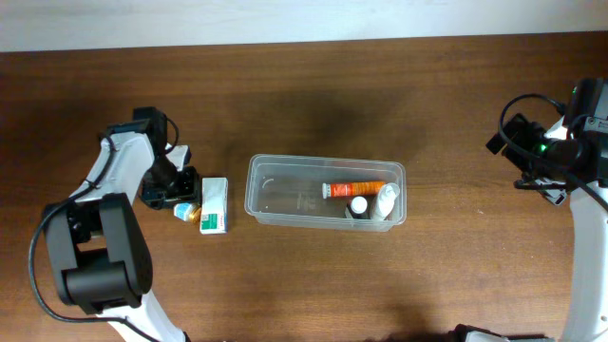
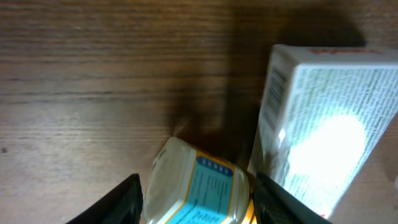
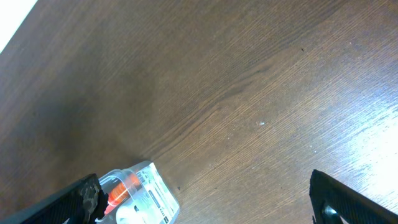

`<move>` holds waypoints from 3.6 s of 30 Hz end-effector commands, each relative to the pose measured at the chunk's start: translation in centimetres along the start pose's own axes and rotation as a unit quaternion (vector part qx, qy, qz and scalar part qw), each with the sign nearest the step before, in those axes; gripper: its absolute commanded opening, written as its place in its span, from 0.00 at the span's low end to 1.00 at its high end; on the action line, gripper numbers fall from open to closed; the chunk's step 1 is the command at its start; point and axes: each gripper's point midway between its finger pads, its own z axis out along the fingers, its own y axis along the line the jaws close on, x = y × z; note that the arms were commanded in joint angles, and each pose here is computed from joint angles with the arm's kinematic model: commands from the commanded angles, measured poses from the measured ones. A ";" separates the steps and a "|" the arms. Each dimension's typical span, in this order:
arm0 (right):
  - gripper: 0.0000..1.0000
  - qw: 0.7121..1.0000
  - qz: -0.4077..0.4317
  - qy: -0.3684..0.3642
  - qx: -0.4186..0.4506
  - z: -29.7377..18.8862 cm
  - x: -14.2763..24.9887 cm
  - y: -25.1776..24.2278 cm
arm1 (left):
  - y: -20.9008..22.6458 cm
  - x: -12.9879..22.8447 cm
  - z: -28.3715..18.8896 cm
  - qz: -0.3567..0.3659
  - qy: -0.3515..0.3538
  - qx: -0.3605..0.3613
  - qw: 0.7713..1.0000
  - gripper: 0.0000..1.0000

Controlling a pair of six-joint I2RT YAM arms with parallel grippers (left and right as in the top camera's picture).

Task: Pack container
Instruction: 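Grasp the small gold-lidded glass jar with the left gripper, then lower the jar into the container and release it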

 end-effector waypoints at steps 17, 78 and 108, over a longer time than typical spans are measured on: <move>0.99 1.000 0.005 -0.003 -0.003 -0.2 -0.3 0.0 | 0.2 0.0 -4.9 0.002 -0.082 -0.021 0.996 0.58; 0.98 1.000 0.005 -0.003 -0.003 -0.2 -0.3 0.0 | 0.2 4.2 1.4 0.190 -0.037 -0.028 0.981 0.68; 0.99 1.000 0.005 -0.003 -0.003 -0.2 -0.3 0.0 | -1.6 -0.1 -9.0 0.086 -0.108 -0.026 0.990 0.06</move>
